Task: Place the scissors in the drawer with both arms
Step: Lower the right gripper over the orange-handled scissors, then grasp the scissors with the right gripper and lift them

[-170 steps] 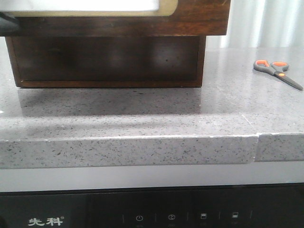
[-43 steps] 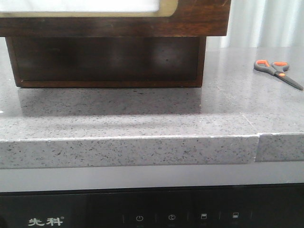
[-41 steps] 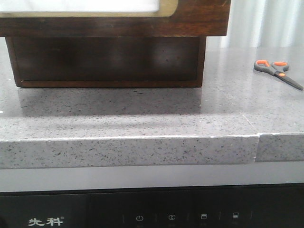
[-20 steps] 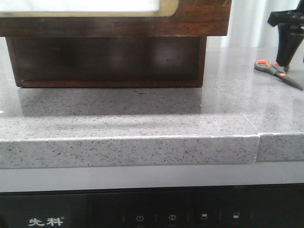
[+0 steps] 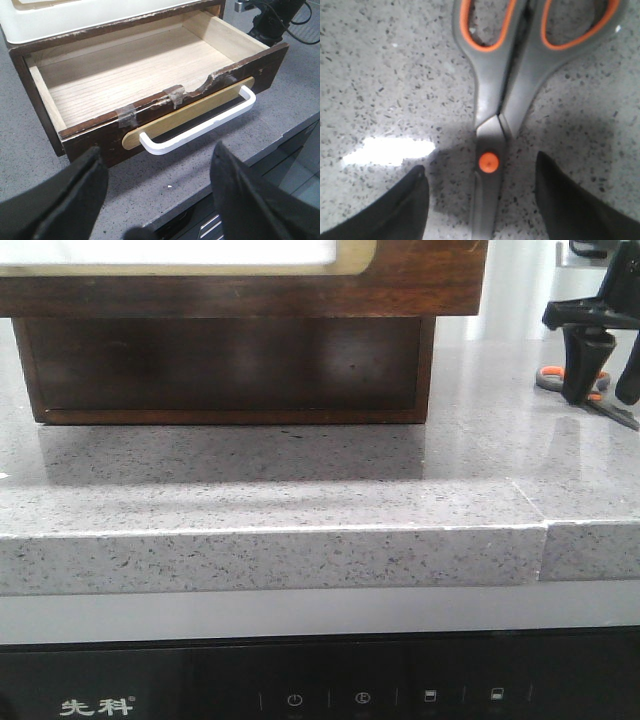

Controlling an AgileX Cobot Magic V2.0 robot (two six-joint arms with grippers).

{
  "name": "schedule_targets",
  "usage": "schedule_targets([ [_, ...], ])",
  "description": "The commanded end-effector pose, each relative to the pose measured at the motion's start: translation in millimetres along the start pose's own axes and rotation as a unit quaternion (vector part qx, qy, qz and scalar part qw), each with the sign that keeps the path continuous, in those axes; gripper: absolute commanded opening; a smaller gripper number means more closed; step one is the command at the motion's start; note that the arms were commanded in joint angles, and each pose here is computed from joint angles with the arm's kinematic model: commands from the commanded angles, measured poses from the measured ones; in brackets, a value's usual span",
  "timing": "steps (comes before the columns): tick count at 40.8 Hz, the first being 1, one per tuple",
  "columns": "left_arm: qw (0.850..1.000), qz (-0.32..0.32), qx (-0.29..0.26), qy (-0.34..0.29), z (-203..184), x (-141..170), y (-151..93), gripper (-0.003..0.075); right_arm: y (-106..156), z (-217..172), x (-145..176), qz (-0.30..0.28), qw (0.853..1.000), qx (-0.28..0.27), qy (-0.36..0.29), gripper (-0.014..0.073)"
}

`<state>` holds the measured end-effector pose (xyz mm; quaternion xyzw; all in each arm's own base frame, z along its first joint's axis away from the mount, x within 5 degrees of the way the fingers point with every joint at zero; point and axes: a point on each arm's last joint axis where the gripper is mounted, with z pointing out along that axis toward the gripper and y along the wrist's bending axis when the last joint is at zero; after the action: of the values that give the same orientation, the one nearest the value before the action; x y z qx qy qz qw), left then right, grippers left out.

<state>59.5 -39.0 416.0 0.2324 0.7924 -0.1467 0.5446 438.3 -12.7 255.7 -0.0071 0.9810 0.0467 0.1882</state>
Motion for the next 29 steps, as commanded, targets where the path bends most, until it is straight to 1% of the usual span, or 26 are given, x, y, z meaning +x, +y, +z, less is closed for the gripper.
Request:
schedule_targets([
  [1,0.999,-0.007,0.004,-0.051,-5.7,-14.4,-0.8,0.044,1.0,-25.8,-8.4,-0.01,0.999,0.007,-0.042,0.0484],
  [4,0.999,-0.007,0.004,-0.051,-5.7,-14.4,-0.8,0.044,0.2,-21.3,-7.3,-0.01,0.999,0.008,-0.032,0.046],
  [6,0.999,-0.007,0.004,-0.051,-5.7,-14.4,-0.8,0.044,-0.4,-19.2,-6.6,-0.011,1.0,0.01,-0.026,0.0414],
  [11,0.999,-0.007,0.004,-0.051,-5.7,-14.4,-0.8,0.044,-0.4,-18.7,-6.1,-0.011,1.0,0.01,-0.023,0.0262],
  [14,0.999,-0.007,0.004,-0.051,-5.7,-14.4,-0.8,0.044,-0.4,-18.7,-6.1,-0.011,1.0,0.01,-0.023,0.0185],
  [17,0.999,-0.007,0.004,-0.051,-5.7,-14.4,-0.8,0.044,-0.4,-18.7,-6.1,-0.011,1.0,0.01,-0.023,0.0132],
  [20,0.999,-0.007,0.004,-0.051,-5.7,-14.4,-0.8,0.044,-0.4,-18.7,-6.1,-0.011,1.0,0.01,-0.023,0.0106],
  [29,0.999,-0.007,0.004,-0.051,-5.7,-14.4,-0.8,0.044,1.4,-32.8,-5.4,-0.013,0.999,0.01,-0.031,0.0109],
])
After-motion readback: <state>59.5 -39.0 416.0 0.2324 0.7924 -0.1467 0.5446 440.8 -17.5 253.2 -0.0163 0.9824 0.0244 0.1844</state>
